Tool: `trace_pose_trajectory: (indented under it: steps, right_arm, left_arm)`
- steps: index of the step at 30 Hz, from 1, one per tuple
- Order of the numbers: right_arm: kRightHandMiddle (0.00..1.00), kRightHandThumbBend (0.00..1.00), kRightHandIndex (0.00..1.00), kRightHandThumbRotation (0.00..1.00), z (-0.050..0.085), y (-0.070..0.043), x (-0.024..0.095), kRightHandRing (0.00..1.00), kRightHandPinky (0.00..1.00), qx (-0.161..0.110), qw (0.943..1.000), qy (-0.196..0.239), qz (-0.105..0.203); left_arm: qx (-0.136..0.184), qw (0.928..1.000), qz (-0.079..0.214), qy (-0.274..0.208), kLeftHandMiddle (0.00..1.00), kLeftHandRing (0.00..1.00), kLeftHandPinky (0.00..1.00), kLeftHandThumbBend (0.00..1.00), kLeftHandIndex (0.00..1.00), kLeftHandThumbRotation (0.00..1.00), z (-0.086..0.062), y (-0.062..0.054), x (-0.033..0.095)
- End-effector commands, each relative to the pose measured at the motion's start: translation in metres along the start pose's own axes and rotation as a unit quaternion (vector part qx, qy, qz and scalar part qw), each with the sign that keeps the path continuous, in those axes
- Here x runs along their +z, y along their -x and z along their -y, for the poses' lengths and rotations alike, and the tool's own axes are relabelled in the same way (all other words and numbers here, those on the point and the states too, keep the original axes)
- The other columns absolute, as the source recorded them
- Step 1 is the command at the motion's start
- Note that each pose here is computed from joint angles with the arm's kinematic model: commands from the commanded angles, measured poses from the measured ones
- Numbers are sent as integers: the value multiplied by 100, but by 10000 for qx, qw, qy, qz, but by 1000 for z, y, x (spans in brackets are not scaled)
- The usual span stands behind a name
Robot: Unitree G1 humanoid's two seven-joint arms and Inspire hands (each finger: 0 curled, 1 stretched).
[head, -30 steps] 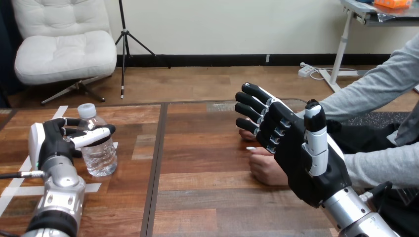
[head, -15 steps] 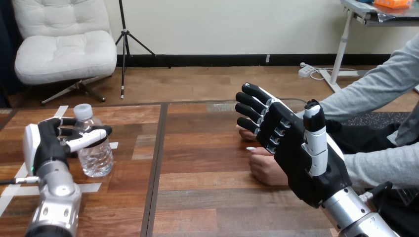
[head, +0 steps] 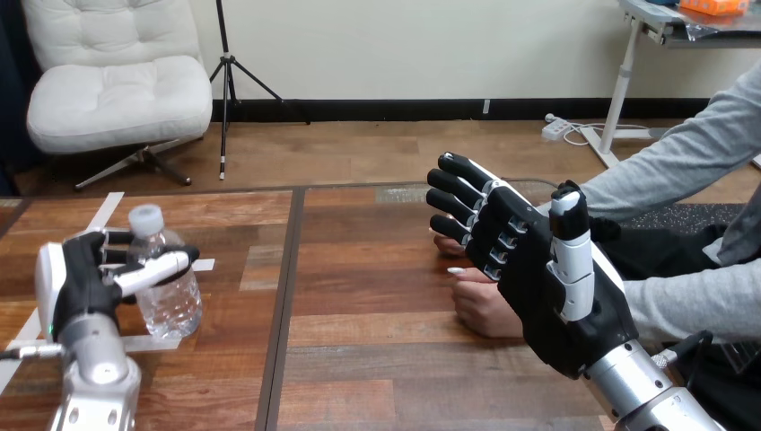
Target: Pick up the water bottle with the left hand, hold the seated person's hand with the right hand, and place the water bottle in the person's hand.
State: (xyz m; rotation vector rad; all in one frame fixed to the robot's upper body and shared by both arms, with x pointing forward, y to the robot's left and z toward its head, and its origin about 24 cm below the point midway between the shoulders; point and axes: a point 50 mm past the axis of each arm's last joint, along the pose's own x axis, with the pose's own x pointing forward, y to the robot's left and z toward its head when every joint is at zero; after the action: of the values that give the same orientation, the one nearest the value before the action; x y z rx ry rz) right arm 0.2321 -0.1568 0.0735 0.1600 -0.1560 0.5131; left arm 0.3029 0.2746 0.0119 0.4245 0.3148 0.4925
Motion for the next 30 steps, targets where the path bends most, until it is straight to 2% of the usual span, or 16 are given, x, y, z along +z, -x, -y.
trace_pose_trajectory:
  steps: [1, 19, 30]
  right_arm:
    - [92, 92, 91, 100, 3, -14, 18, 94, 94, 108, 9988, 228, 421]
    - [91, 93, 90, 100, 12, -18, 14, 92, 91, 22, 9986, 428, 303]
    - [91, 91, 90, 100, 21, -22, 11, 92, 92, 19, 9968, 758, 268]
  left_arm:
    - [49, 9890, 1376, 548, 45, 39, 33, 76, 46, 0, -9, 12, 69]
    - [-220, 9813, 1777, 705, 43, 37, 32, 75, 45, 0, -19, 42, 78]
    - [-390, 9745, 2051, 823, 42, 36, 31, 75, 44, 0, -25, 59, 85]
